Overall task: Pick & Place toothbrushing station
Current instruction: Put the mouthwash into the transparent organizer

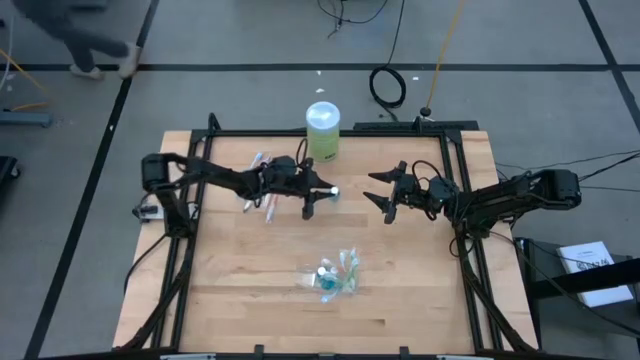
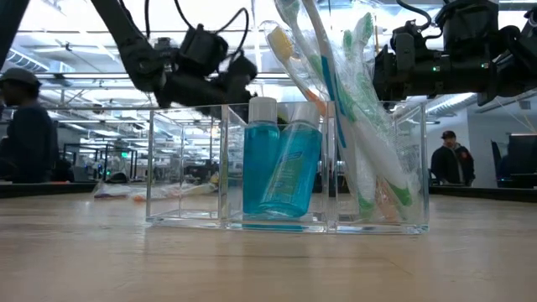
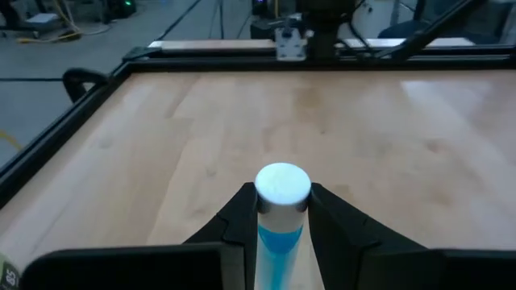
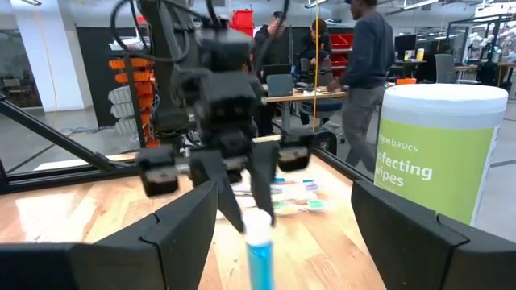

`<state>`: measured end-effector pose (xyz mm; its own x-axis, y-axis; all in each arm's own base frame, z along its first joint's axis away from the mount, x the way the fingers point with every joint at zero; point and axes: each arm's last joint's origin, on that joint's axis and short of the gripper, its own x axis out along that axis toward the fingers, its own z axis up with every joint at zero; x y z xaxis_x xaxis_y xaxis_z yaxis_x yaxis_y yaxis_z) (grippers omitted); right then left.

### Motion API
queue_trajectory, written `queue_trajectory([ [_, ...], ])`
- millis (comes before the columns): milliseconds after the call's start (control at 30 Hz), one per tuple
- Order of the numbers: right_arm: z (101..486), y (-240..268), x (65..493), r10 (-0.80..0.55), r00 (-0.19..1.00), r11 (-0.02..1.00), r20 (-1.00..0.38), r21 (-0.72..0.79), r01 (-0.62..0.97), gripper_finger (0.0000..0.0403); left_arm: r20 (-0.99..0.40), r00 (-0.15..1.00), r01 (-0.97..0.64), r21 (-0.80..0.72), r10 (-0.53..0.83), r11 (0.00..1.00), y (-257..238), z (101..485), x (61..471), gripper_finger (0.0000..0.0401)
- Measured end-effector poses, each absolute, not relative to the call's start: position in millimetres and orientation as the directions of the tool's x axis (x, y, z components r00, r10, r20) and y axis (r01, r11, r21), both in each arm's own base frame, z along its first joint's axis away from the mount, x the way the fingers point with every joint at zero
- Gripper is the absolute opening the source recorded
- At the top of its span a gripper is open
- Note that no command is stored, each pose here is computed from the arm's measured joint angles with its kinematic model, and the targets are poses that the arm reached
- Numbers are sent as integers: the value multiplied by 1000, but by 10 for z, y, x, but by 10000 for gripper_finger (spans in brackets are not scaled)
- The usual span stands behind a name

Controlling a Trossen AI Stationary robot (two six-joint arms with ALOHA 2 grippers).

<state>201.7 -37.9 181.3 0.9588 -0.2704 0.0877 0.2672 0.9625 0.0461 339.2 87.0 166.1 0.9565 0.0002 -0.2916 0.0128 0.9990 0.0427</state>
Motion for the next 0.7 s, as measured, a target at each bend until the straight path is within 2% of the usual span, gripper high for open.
queue_trajectory([
  [433, 1825, -380, 2017, -271, 958, 962, 98, 48, 267, 279, -232, 960, 171, 56, -154, 984, 257, 2447, 3081, 84],
  [700, 1843, -380, 2015, -270, 956, 963, 118, 51, 266, 279, -246, 932, 277, 7, -267, 961, -280, 2666, 2860, 84],
])
